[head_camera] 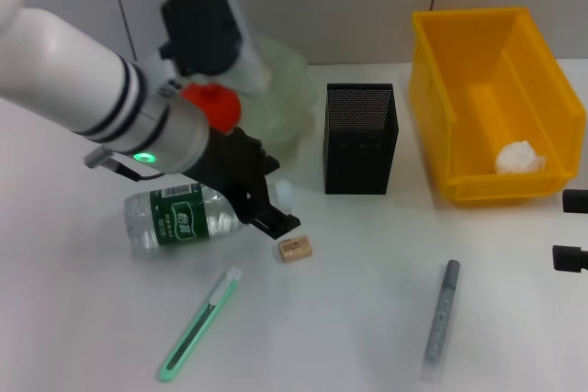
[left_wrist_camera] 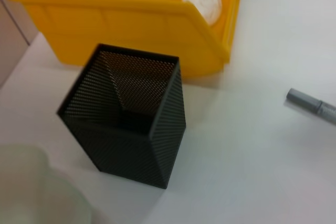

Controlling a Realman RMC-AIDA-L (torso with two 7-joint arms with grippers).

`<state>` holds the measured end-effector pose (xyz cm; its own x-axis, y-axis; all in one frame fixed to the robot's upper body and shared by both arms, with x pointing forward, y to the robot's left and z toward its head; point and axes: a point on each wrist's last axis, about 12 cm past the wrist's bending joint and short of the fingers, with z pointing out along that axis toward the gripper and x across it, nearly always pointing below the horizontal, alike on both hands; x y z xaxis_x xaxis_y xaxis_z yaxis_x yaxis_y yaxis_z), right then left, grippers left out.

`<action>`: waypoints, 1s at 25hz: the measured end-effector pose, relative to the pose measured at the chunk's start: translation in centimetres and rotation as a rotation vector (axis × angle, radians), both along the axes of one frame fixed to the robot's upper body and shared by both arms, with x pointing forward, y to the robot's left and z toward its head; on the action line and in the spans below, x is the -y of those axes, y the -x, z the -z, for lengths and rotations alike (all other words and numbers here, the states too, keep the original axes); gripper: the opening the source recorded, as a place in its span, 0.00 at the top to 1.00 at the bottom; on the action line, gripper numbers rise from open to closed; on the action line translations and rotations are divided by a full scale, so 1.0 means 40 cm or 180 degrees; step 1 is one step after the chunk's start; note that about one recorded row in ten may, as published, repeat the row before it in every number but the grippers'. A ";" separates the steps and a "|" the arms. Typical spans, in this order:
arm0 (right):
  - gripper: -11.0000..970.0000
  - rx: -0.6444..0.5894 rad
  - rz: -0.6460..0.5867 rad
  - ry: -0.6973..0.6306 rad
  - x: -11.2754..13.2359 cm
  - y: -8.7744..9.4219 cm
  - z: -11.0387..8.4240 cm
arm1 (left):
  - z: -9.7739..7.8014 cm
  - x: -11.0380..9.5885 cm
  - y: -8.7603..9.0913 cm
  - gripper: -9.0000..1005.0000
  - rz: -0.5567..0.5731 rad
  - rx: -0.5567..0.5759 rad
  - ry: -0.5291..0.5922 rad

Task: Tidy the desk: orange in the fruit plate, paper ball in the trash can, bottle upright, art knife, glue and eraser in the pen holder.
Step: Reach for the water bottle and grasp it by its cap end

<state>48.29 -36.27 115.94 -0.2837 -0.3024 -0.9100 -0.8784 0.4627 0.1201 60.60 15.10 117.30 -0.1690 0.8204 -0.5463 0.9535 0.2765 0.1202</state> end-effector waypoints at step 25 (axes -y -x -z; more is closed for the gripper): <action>0.20 -0.0065 0.0024 -0.0077 -0.017 -0.037 0.019 | 0.142 0.084 -0.026 0.28 0.0229 0.0738 -0.0533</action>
